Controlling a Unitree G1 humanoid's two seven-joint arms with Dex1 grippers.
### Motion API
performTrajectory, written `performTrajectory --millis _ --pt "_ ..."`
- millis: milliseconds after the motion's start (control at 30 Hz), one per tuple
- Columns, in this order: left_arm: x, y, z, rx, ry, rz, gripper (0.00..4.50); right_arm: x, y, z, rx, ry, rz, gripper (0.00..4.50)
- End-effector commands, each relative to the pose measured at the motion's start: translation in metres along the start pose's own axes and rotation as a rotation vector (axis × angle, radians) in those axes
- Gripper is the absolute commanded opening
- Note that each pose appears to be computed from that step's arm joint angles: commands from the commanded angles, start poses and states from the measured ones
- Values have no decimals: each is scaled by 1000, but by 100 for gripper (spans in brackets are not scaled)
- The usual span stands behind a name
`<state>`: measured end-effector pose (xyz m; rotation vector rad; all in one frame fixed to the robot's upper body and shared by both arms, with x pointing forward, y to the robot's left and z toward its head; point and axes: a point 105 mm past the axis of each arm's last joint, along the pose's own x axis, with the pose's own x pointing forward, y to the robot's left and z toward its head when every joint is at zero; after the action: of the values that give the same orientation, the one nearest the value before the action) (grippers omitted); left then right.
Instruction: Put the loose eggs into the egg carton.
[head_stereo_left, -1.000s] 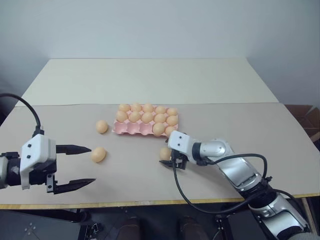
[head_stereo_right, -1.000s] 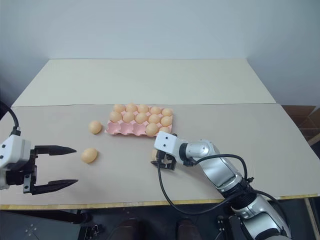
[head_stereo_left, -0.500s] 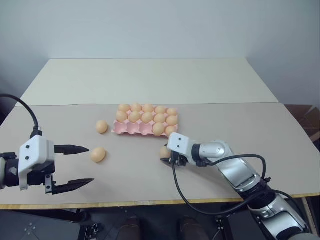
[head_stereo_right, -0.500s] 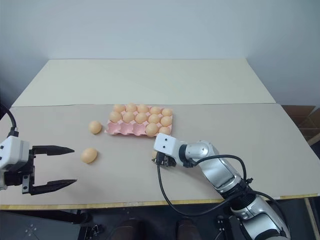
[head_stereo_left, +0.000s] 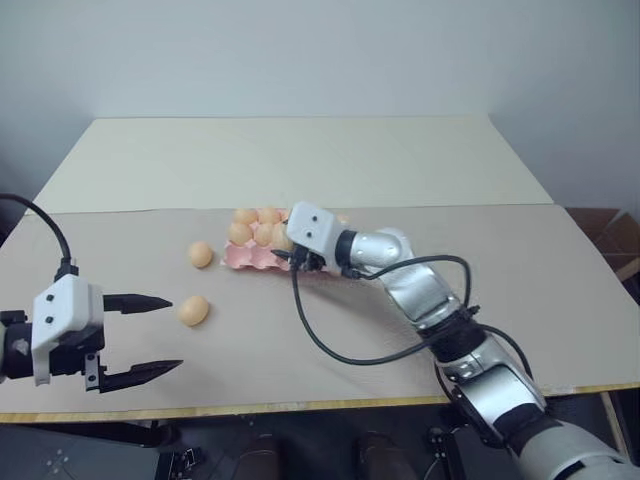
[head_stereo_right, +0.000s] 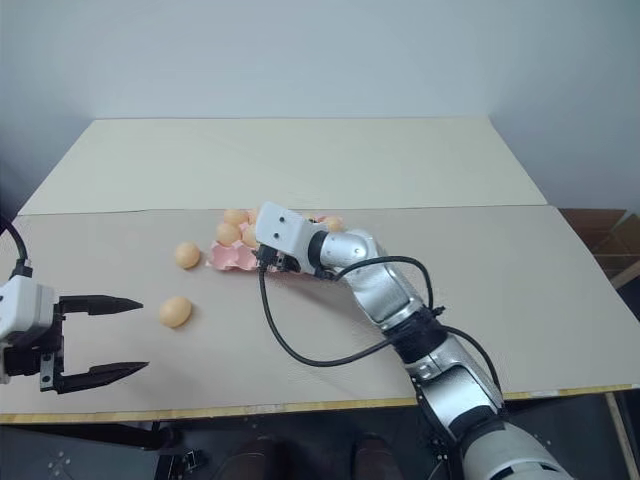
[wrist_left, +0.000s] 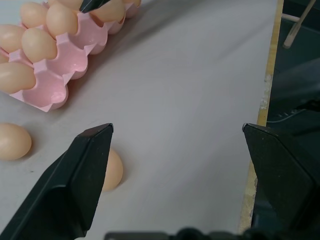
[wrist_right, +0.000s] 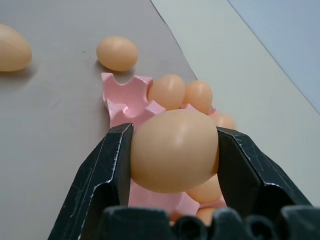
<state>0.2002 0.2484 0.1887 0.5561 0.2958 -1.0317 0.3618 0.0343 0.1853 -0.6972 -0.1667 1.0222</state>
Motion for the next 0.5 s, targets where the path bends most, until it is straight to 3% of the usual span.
performTrajectory --millis 33,133,333,500 --pt "-5 0 7 50 4 30 450 3 -10 10 -87 -45 -47 239" --pt "-5 0 7 50 2 30 450 6 -9 4 -85 -44 -37 239" --pt "-3 1 7 55 1 26 450 10 -11 3 -145 -47 -78 434" --pt "-3 2 8 60 -2 26 450 1 -18 17 -160 -89 -98 445"
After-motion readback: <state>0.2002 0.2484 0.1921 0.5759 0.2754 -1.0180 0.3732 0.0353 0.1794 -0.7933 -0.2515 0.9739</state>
